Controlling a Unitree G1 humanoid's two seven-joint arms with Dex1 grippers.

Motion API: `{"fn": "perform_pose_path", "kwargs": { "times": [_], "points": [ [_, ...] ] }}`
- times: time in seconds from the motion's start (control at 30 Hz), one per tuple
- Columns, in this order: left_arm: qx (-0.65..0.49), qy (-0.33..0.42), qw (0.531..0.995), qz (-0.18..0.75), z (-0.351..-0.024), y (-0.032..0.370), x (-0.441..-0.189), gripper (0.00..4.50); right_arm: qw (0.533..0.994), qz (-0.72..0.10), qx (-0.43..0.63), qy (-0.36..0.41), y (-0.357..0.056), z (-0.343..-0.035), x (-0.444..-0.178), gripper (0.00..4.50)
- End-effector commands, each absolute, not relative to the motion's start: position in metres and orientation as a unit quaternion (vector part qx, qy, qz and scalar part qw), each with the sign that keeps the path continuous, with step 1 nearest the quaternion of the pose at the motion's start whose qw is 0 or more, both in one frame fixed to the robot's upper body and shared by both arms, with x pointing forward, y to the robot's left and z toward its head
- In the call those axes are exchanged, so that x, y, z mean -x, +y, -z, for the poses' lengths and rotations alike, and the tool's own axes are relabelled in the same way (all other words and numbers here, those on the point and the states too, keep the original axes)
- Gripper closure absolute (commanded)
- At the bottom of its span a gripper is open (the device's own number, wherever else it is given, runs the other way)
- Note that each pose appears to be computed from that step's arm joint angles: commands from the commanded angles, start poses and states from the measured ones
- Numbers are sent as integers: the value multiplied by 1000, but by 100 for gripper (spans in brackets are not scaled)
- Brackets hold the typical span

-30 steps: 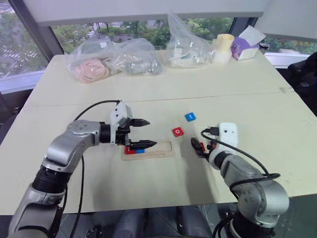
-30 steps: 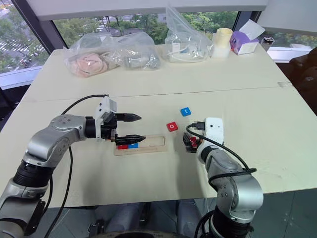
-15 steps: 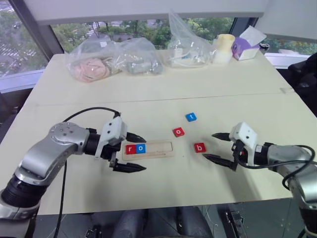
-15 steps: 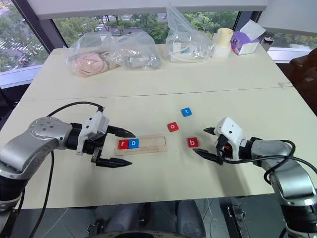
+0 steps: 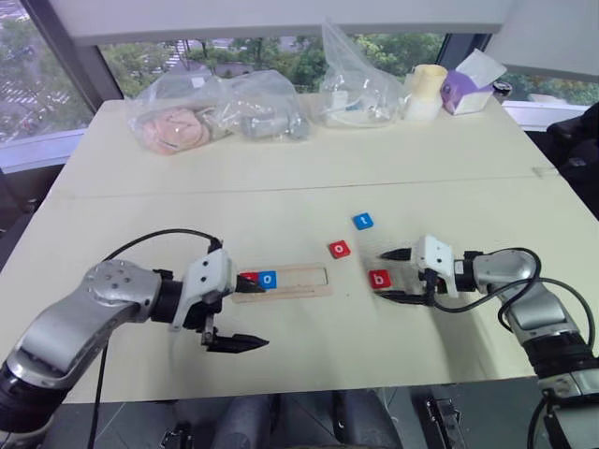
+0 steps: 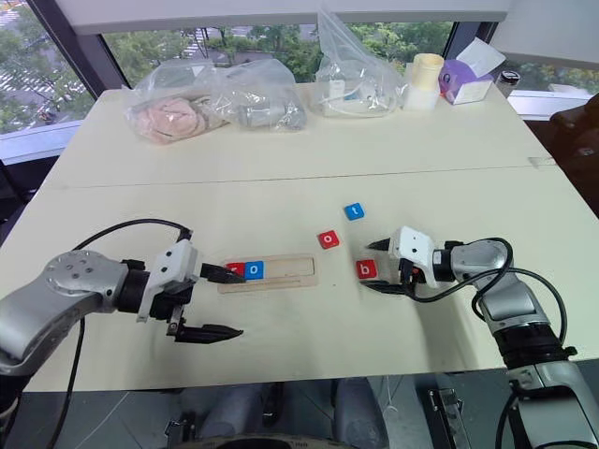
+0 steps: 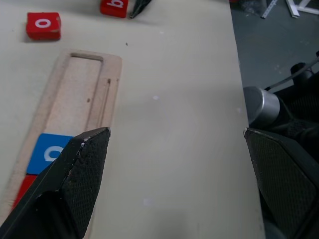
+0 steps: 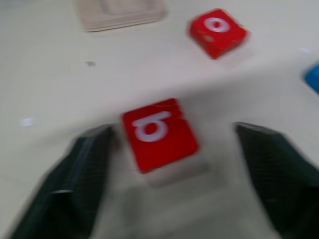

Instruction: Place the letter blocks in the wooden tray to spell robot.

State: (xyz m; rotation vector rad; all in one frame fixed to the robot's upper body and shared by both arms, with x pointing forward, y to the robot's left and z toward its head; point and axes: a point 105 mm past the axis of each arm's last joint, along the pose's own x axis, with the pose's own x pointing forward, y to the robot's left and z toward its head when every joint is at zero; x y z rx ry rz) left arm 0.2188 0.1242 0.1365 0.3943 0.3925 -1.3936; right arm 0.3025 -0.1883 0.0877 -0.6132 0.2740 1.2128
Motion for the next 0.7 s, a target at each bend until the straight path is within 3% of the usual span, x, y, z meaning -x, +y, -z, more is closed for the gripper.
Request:
{"fn": "perform_pose_path", "kwargs": {
  "times": [0.03, 0.1, 0.2, 0.33, 0.5, 0.7],
  "points": [
    [-191, 162, 740, 624, -146, 127, -219, 0, 763, -567, 287, 122, -187, -89, -301, 238],
    [-195, 169, 746, 614, -144, 133, -223, 0, 762, -570, 283, 117, -183, -92, -299, 336],
    [-188, 174, 766, 589, -143, 146, -231, 0, 804, -552, 207, 76, -162, -120, -310, 335],
    [-167, 186, 790, 560, -142, 167, -232, 0, 789, -576, 202, 65, -124, -144, -308, 335],
    [-178, 178, 815, 522, -150, 187, -237, 0, 776, -576, 234, 109, -82, -138, -312, 335],
    [-173, 176, 818, 520, -153, 187, -231, 0, 748, -604, 254, 104, -42, -134, -306, 335]
  ]
}}
